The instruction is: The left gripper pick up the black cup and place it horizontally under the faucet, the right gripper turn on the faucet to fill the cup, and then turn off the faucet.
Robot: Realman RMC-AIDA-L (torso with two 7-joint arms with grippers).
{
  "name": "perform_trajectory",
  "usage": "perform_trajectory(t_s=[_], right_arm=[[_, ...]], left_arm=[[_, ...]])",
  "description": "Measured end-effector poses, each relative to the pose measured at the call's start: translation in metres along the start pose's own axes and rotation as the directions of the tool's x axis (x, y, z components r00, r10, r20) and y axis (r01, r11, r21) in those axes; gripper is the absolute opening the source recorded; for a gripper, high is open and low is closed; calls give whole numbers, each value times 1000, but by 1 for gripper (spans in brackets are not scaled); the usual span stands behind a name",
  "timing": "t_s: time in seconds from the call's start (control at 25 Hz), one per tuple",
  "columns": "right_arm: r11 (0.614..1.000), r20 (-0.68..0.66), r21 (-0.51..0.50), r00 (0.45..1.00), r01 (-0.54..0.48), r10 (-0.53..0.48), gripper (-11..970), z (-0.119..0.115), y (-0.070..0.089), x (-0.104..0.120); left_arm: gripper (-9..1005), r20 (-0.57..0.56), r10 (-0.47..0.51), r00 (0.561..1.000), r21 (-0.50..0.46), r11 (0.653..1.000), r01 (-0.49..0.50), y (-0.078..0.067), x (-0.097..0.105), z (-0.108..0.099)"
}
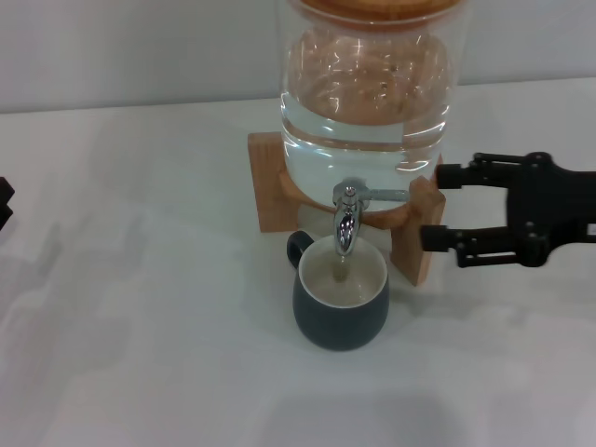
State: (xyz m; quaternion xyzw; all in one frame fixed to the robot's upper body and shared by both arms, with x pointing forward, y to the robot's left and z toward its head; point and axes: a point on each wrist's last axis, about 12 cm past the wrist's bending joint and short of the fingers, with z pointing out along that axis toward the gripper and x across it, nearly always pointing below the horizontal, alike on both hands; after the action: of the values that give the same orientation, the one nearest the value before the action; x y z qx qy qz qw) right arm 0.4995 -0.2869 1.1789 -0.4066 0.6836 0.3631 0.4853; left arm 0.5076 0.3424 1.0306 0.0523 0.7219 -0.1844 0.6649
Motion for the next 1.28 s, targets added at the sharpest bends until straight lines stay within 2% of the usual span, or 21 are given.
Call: perform_trajectory(t_s=[0.48, 1.28], right_arm=[[999, -65, 54, 998, -6, 10, 768, 24, -6, 2], [999, -104, -54, 995, 3, -9, 736, 48, 9, 3]], left_arm=[[638, -2, -5, 1000, -4, 1000, 5, -1, 2, -1], [638, -10, -7, 1000, 5, 1000, 7, -3, 5, -3]])
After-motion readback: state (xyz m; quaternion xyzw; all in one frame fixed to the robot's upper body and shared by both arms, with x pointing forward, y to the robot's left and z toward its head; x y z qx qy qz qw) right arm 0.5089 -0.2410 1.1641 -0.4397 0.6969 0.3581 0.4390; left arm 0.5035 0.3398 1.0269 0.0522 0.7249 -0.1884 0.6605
